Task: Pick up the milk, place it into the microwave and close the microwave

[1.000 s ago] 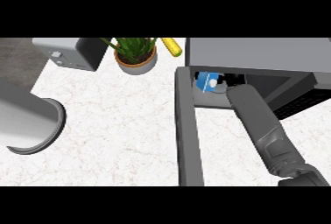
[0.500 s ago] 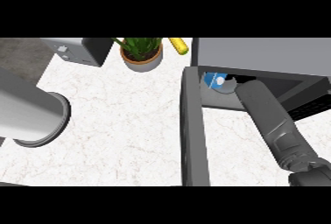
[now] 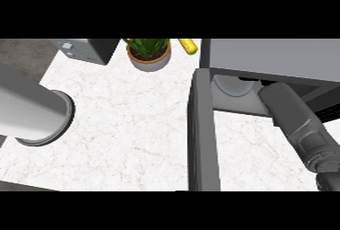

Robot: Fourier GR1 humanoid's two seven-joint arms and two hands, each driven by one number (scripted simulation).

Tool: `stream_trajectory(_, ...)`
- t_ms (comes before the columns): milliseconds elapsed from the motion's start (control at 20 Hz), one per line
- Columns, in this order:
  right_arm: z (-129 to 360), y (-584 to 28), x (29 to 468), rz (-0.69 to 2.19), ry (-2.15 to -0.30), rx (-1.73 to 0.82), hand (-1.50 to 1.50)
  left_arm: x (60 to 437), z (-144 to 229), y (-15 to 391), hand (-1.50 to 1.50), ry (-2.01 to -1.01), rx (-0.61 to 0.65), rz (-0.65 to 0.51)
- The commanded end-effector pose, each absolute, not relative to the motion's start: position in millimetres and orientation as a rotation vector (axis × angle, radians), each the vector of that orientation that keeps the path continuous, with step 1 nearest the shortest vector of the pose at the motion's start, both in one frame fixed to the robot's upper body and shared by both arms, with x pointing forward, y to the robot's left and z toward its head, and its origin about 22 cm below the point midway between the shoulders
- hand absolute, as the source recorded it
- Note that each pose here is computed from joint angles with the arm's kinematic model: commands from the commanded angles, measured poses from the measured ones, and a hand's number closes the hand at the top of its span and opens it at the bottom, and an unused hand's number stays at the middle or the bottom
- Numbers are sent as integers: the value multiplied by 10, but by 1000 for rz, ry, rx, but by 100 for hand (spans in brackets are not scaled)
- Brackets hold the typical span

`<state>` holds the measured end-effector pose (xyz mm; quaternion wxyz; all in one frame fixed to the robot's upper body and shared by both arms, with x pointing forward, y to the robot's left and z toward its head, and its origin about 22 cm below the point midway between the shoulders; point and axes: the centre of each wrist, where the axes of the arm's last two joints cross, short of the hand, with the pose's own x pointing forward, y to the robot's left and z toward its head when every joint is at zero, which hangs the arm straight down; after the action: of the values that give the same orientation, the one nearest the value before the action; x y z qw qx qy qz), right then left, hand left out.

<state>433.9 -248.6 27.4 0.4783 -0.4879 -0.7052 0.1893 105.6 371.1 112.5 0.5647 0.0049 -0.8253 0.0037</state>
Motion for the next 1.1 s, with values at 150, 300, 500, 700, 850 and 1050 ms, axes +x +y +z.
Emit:
stream_trajectory(150, 455, -2473, 4425, 538, -1814, -1129, -150, 1139, 1143, 3744, -150, -1938, 45, -16)
stream_trajectory(300, 508, -2414, 4457, 565, -1842, -1080, -150, 1148, 1045, 3690, -150, -1910, -12, -51)
stream_trajectory(500, 497, -2219, 4471, 575, -1887, -966, -150, 1261, 1049, 3659, -150, -1907, -65, -113)
stream_trajectory(700, 530, -2141, 4491, 528, -1900, -835, -150, 1343, 1086, 3615, -150, -1937, -81, -137)
stream_trajectory(850, 388, -2127, 4427, 470, -1939, -738, -150, 1371, 997, 3521, -150, -1912, -173, -162)
stream_trajectory(1050, 396, -2088, 4435, 404, -1943, -602, -150, 1390, 1027, 3466, -150, -1908, -197, -202)
